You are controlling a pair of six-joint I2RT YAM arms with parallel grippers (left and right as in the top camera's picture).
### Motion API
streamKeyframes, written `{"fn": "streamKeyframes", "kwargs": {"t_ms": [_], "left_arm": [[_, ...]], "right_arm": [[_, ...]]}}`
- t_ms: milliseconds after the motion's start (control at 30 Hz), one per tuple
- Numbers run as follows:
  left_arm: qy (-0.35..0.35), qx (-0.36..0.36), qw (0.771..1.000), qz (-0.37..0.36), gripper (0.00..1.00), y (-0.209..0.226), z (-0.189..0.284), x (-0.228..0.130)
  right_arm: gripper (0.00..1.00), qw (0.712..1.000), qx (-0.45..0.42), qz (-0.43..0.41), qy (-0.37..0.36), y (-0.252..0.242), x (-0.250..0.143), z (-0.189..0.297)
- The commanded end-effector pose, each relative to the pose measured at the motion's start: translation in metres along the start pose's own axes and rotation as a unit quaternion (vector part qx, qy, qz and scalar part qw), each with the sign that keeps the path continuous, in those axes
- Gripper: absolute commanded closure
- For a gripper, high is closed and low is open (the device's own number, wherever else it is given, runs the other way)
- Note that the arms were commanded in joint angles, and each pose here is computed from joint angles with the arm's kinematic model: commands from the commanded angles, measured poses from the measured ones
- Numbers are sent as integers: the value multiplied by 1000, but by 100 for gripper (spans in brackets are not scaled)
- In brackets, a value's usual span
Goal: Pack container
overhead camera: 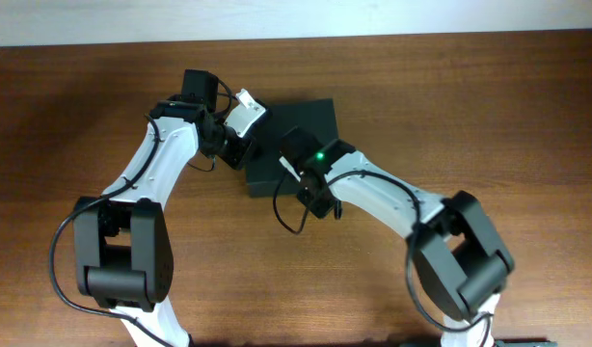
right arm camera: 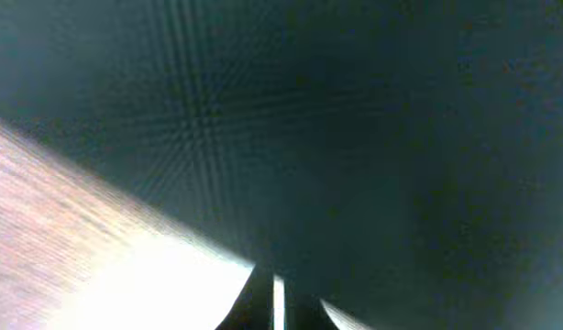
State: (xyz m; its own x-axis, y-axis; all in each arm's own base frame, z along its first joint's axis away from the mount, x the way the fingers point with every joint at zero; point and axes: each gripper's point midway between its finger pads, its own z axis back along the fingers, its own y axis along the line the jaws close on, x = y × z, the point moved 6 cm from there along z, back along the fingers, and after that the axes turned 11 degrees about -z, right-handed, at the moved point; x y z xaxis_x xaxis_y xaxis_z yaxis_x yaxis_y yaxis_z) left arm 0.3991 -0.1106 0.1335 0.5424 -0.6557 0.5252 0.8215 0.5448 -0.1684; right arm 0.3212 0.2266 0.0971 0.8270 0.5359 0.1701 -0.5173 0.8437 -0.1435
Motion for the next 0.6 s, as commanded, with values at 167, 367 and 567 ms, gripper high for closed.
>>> {"fn": "streamKeyframes", "kwargs": {"t_ms": [167,367,567], "left_arm": [[34,1,999,1,92,3,-11,-13],[33,0,999,1,92,3,-11,-13],[34,1,999,1,92,3,-11,-13]], "right_arm": [[96,995,7,-39,-92,-11,14,59],[96,992,95,-63,-62,8,6,60],[96,944,294,-142,-47,34,15,77]]}}
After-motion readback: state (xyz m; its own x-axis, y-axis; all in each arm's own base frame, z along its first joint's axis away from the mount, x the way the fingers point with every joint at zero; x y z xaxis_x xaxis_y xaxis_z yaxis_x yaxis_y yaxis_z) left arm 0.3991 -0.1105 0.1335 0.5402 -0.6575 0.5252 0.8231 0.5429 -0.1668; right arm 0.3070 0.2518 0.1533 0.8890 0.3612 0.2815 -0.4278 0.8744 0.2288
